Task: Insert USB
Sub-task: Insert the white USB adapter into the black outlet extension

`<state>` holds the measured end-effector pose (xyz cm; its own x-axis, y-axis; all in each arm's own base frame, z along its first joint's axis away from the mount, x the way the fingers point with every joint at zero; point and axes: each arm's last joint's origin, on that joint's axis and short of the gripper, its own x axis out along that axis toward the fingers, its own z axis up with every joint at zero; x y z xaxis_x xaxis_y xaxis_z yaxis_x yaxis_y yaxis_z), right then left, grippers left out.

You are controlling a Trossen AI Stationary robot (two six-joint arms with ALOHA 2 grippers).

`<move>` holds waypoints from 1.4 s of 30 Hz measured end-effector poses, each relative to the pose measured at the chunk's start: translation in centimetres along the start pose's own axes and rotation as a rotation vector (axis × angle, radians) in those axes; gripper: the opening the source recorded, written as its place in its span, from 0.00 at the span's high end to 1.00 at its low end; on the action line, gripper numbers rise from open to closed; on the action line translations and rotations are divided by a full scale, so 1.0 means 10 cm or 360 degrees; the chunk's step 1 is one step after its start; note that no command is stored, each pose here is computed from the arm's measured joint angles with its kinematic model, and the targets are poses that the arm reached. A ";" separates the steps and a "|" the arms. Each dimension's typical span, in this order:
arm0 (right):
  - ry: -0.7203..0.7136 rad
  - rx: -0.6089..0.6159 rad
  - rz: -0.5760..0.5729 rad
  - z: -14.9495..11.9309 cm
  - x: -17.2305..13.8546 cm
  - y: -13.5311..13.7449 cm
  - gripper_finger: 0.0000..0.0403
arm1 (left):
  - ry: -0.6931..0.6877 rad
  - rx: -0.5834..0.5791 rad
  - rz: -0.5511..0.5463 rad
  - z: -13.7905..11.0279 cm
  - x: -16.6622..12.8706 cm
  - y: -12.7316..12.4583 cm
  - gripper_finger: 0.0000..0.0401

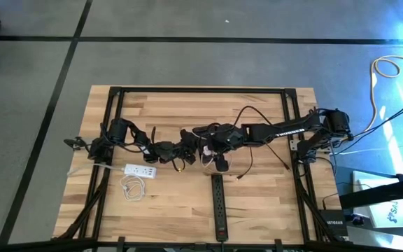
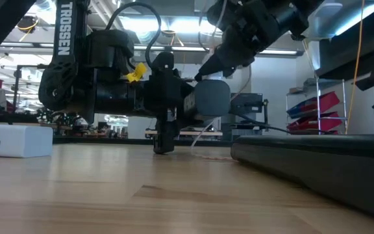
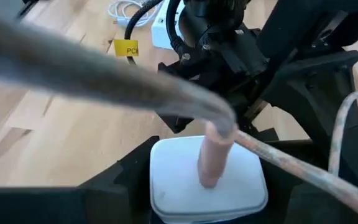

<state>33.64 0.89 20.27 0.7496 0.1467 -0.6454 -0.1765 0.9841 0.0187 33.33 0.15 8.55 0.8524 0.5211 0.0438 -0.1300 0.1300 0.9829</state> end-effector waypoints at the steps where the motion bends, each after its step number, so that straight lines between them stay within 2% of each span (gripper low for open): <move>1: 0.0007 -0.0009 -0.0013 0.00 -0.01 0.00 0.54 | 0.0002 -0.0016 0.0003 0.00 0.00 0.00 0.35; 7: 0.0013 -0.0050 -0.0033 0.02 -0.13 -0.02 0.36 | -0.0004 -0.0027 0.0003 0.01 0.00 0.00 0.35; 9: -0.0006 -0.0068 -0.0033 0.04 -0.20 -0.01 0.33 | -0.0005 -0.0085 0.0006 0.01 0.00 0.01 0.35; 14: -0.0149 -0.0156 -0.0049 0.16 -0.42 0.01 0.36 | -0.0024 -0.0252 0.0033 0.03 0.00 0.09 0.35; 20: -0.0295 -0.0170 -0.0207 0.29 -0.73 0.02 0.39 | -0.0014 -0.0418 0.0066 0.03 0.02 0.19 0.35; 26: -0.0299 -0.0151 -0.0444 0.31 -0.97 0.01 0.42 | -0.0001 -0.0722 0.0095 -0.02 0.05 0.25 0.35; 35: -0.0236 -0.0108 -0.0420 0.27 -1.01 0.02 0.45 | -0.0034 -0.1334 0.0051 -0.13 0.12 0.24 0.36; 38: -0.0205 -0.0100 -0.0427 0.25 -1.01 0.02 0.45 | -0.0087 -0.1539 -0.0021 -0.17 0.16 0.23 0.37; 42: -0.0149 -0.0113 -0.0531 0.23 -1.01 0.00 0.45 | -0.0144 -0.1744 -0.0191 -0.27 0.21 0.19 0.37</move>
<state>27.51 -0.39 28.53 0.8282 -0.1702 -0.5339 0.0470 0.9705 -0.2365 33.55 3.75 10.07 0.9177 0.3969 0.0157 -0.3838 0.8757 0.2930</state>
